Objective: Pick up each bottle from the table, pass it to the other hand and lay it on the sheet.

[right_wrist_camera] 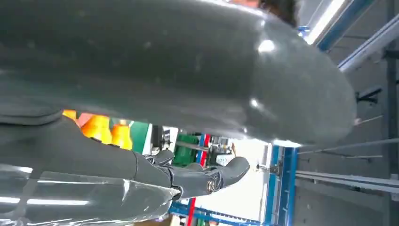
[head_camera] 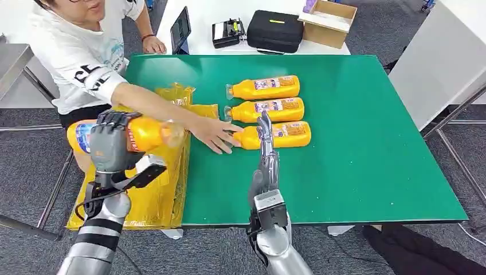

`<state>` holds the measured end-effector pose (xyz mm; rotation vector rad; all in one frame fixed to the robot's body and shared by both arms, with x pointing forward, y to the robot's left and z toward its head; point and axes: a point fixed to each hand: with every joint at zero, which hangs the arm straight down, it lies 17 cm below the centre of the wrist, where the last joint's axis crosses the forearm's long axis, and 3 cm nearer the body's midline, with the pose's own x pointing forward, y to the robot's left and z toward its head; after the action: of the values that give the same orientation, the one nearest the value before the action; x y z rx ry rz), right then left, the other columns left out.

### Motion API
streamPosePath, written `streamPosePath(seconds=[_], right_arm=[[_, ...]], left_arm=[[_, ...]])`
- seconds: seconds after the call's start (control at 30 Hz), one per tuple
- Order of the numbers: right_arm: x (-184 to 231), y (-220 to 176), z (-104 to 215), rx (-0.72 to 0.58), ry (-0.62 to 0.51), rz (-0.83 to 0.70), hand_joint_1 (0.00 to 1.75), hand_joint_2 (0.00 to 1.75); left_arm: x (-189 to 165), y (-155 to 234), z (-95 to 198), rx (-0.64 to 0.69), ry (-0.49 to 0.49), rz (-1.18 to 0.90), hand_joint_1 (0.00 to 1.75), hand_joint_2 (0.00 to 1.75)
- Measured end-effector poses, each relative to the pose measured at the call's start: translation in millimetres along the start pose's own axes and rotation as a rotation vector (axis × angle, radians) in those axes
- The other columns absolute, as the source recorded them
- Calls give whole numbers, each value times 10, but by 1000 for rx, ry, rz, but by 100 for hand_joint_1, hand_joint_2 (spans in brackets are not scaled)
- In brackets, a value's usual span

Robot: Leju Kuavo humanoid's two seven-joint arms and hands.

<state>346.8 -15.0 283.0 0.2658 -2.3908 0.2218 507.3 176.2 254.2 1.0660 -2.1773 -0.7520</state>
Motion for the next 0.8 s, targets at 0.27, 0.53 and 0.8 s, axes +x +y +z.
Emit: streamPosePath(seconds=[0.27, 0.53, 0.8], right_arm=[[64, 29, -37, 19, -14, -55, 0, 0], [71, 66, -30, 38, -14, -71, 0, 0], [71, 67, -31, 38, -14, -71, 0, 0]], left_arm=[[-425, -777, 237, -406, -80, -172, 175, 175], [-762, -1057, 575, -604, -57, -176, 175, 175], [-857, -1091, 671, -637, -48, -186, 175, 175]])
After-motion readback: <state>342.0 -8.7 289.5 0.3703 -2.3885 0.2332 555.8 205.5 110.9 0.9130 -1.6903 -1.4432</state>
